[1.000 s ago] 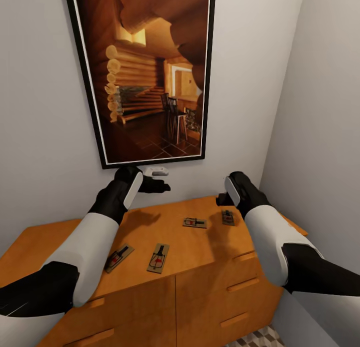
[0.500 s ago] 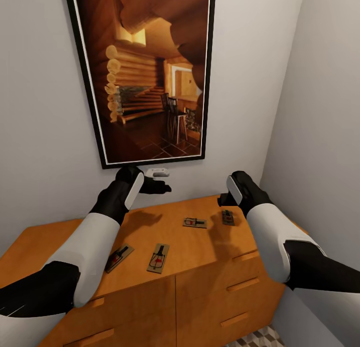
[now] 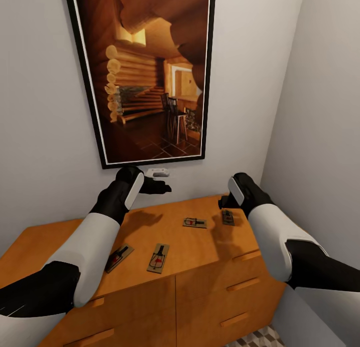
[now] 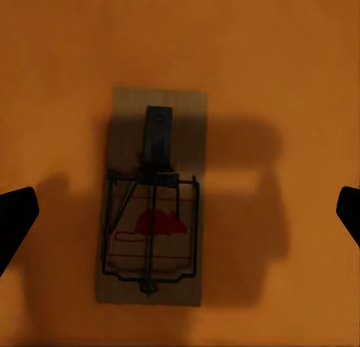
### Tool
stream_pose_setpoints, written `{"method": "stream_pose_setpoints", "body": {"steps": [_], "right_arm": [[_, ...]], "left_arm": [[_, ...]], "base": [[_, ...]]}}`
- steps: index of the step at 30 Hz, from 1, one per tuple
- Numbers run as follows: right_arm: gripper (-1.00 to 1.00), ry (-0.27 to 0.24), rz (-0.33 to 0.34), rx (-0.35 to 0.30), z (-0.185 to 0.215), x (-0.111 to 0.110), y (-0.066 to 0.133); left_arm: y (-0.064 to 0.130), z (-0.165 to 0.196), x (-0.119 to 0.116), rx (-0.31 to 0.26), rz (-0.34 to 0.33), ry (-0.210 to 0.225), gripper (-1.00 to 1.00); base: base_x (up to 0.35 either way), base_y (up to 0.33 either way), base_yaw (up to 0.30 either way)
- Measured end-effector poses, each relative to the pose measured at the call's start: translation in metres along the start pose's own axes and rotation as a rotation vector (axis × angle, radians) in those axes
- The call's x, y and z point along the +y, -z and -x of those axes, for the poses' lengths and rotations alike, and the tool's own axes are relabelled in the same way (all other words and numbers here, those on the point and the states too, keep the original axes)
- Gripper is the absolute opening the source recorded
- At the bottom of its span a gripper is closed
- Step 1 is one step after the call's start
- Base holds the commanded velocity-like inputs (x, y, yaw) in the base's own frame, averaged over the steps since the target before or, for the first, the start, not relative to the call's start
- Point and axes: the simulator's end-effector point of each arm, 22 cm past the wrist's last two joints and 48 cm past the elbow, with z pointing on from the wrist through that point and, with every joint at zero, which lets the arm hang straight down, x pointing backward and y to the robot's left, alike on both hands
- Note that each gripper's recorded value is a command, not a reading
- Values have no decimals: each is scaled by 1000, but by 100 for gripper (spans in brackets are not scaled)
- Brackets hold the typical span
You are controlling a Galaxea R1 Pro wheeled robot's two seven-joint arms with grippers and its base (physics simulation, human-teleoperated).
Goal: Take the four mousetraps from the cabinet in the bathroom and place them on the bathroom floor. Make sure all four end up on the same floor surface, and ensure that at least two of them are either under or directly next to the same bathroom sink.
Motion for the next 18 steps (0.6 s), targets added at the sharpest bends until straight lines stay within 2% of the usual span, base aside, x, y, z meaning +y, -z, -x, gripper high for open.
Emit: {"method": "stream_pose_setpoints", "body": {"steps": [5,18], "right_arm": [[100,-18,13,34,-10,-4,-8],[100,-40,23,31,-12,-6,-13]], "left_arm": [[0,0,0,0,0,0,100],[0,0,0,0,-2,1,100]], "base": [[0,0,0],[0,0,0]]}}
